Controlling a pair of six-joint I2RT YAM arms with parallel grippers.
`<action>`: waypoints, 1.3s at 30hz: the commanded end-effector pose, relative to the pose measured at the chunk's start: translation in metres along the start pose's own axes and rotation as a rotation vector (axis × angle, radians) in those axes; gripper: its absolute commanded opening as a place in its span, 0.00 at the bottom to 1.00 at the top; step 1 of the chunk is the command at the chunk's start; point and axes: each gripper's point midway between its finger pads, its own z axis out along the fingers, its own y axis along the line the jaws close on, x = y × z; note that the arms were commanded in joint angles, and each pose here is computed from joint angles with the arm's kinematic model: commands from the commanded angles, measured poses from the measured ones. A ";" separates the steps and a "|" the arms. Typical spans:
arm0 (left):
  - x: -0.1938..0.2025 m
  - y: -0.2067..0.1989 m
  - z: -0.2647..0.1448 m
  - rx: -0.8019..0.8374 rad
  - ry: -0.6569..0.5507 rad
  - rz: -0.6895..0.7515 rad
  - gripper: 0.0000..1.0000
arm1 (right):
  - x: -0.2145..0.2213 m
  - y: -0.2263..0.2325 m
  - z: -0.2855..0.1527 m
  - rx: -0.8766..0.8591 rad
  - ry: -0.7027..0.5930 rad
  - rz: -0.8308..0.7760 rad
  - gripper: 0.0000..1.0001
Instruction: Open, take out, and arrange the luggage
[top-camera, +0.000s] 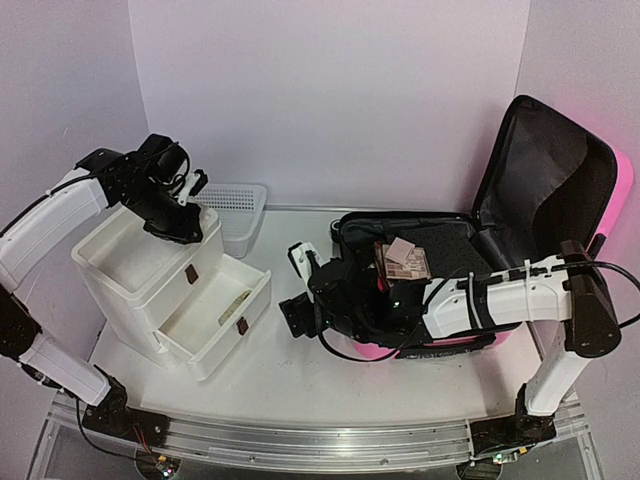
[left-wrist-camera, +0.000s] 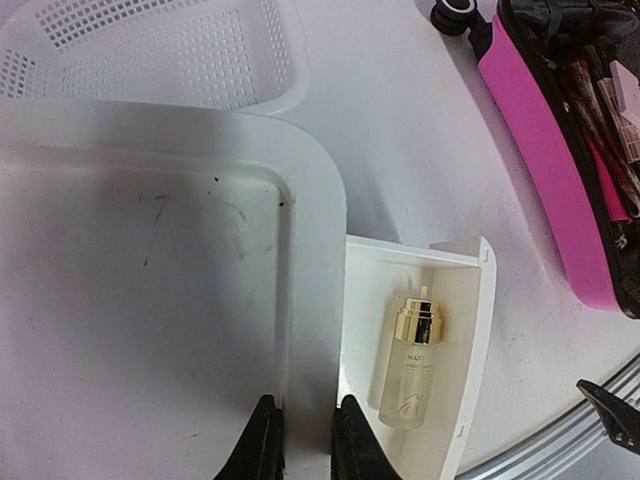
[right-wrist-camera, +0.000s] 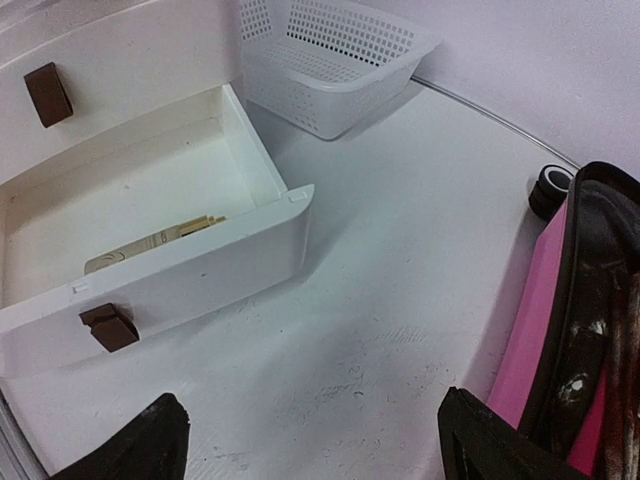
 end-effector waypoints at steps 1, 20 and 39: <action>0.042 -0.042 0.003 0.157 0.245 -0.090 0.00 | -0.028 -0.002 -0.018 -0.026 -0.090 0.084 0.88; -0.013 -0.062 -0.048 0.222 0.030 -0.023 0.59 | -0.028 -0.012 -0.034 -0.017 -0.067 0.093 0.95; -0.015 0.122 -0.025 -0.082 0.044 -0.157 0.77 | -0.006 0.006 -0.054 -0.159 0.116 0.039 0.98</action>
